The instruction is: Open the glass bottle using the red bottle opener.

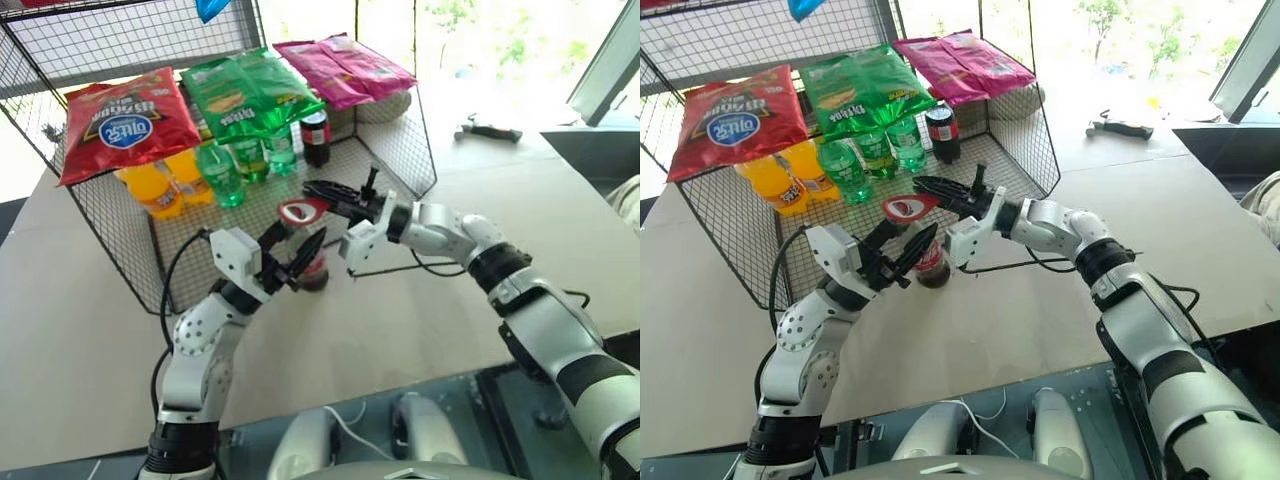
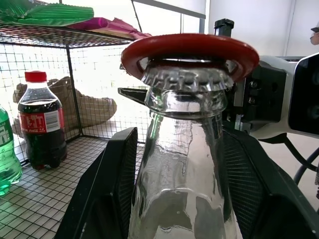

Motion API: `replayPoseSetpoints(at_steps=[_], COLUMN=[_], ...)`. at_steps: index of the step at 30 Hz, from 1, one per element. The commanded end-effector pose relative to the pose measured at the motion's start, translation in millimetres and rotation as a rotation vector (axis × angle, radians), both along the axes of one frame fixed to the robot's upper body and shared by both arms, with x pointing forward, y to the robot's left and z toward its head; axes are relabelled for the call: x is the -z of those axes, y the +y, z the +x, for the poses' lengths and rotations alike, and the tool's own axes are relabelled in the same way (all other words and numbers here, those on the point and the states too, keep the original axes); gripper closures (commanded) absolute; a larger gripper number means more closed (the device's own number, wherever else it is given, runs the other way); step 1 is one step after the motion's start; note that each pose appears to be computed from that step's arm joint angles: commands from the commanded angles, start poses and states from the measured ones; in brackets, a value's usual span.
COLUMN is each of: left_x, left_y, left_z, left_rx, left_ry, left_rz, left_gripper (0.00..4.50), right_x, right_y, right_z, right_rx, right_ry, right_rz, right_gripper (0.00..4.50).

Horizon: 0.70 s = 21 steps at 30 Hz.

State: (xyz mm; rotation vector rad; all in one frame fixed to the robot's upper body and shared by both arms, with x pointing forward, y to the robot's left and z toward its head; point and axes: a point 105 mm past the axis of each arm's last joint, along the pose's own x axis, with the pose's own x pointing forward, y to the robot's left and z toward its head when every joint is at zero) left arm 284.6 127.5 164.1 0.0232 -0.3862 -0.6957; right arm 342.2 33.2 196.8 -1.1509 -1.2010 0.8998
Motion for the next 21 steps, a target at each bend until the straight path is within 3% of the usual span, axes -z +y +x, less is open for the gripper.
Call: replayPoseSetpoints(at_steps=[1,12,21], left_x=[-6,-5,-4], left_y=[-8,-8,-7], left_z=[2,2,1], left_rx=[0.021,0.019,0.015], left_ry=[-0.021,-0.017,-0.014], left_rz=[0.003,-0.001,-0.005], left_gripper=[2.54,2.54,2.54], right_x=[8,-13,-25], right_y=[7,6,2], right_z=[-5,3,6], right_rx=[-0.049,-0.034,-0.018], right_ry=[-0.084,-0.180,-0.150], right_rz=[-0.138,-0.124,-0.033], right_gripper=[4.50,4.50,4.50])
